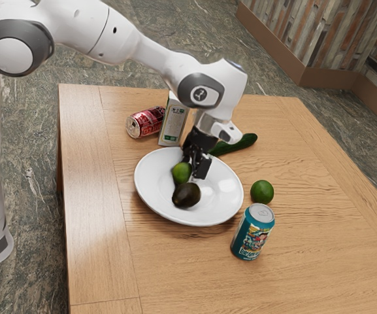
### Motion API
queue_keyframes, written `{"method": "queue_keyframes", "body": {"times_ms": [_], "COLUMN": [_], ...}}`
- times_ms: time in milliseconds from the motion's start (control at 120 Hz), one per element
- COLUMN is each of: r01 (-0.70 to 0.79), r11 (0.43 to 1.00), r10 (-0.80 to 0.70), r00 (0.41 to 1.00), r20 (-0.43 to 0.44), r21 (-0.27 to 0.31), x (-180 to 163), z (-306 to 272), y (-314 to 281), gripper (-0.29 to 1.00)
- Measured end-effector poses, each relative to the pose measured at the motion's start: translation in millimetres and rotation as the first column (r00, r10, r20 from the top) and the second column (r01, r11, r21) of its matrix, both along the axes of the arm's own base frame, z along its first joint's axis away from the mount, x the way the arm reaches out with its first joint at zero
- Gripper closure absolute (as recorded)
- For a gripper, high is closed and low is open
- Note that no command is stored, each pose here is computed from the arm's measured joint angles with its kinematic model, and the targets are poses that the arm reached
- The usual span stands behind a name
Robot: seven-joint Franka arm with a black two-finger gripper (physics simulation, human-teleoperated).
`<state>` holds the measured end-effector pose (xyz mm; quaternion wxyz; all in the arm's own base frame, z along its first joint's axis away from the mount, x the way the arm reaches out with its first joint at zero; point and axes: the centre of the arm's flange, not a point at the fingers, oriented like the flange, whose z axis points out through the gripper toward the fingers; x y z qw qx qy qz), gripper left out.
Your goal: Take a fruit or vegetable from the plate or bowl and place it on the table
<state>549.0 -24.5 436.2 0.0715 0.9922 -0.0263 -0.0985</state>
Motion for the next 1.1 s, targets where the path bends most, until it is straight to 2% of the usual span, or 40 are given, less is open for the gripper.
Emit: {"method": "queue_keyframes", "body": {"times_ms": [92, 183, 258, 342, 433, 600, 775, 892, 1100], "r01": [-0.001, 0.004, 0.023, 0.051, 0.071, 0.08, 0.151, 0.152, 0.203], "r11": [1.0, 1.0, 0.999, 0.995, 0.99, 0.989, 0.979, 0.977, 0.968], "r10": [0.001, -0.004, -0.026, -0.06, -0.083, -0.085, -0.157, -0.165, -0.229], "r00": [1.0, 1.0, 0.998, 0.993, 0.991, 0.996, 0.987, 0.983, 0.956], "r20": [0.002, 0.02, 0.064, 0.106, 0.102, 0.034, 0.034, 0.078, 0.184], "r21": [0.0, 0.014, 0.046, 0.088, 0.12, 0.123, 0.14, 0.15, 0.149], "x": [-0.6, -1.7, 9.4, 37.3, 73.7, 121.9, 144.1, 156.6, 181.4], "z": [1.4, 12.9, 46.6, 90.6, 111.3, 86.2, 81.5, 91.7, 76.7], "y": [-2.4, -4.8, -8.5, -15.1, -10.7, 31.3, 29.4, 49.0, 63.5], "gripper": [0.26, 0.31, 0.35, 0.32, 0.28, 0.28, 0.33, 0.32, 0.33]}}
